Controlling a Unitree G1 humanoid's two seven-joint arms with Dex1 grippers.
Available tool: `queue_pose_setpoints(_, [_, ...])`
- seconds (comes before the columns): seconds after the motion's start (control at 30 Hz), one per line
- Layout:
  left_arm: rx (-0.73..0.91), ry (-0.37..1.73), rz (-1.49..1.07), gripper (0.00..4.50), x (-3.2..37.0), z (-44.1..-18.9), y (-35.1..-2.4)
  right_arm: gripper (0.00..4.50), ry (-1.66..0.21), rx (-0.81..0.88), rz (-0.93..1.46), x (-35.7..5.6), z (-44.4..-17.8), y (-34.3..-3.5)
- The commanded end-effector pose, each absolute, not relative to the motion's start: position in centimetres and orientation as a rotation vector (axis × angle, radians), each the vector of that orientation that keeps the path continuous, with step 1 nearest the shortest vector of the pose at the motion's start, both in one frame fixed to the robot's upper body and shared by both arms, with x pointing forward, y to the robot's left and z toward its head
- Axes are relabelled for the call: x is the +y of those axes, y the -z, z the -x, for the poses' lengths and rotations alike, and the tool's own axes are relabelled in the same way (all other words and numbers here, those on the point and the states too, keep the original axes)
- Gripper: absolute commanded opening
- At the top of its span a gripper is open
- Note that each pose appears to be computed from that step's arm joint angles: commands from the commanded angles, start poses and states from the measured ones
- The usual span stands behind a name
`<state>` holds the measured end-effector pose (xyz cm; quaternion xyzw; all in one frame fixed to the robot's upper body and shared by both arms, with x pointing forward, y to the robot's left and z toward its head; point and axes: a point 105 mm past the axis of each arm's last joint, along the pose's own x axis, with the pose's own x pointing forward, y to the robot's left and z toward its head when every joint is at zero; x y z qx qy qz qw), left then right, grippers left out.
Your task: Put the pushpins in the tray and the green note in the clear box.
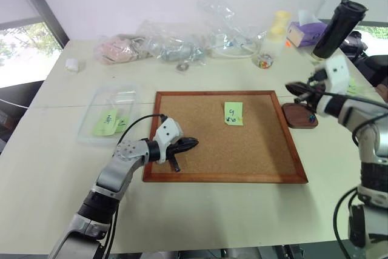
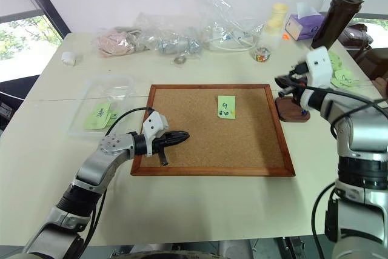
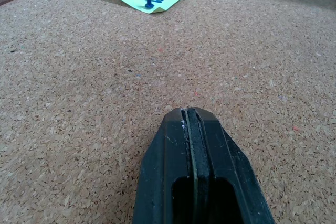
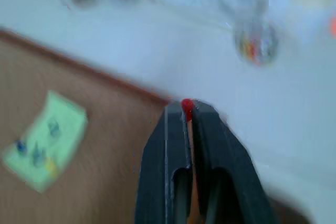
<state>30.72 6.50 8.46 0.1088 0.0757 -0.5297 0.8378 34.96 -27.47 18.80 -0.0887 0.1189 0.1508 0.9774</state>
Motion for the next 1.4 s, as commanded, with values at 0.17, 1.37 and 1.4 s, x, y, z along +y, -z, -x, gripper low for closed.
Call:
queue_pose_setpoints(0.17, [0.212, 1.175, -0.229, 0.00, 5.6, -30.0, -7.1, 0.06, -0.140, 0.241, 0.184, -31.6, -33.8, -17.3])
queue_pose_setpoints(1.37, [0.213, 1.168, -0.237, 0.00, 6.2, -30.0, -7.0, 2.86, -0.657, 0.201, 0.138, -16.9, -33.7, -16.1])
queue_pose_setpoints(1.4, [0.213, 1.168, -0.237, 0.00, 6.2, -30.0, -7.0, 2.86, -0.660, 0.206, 0.147, -16.7, -33.7, -15.8])
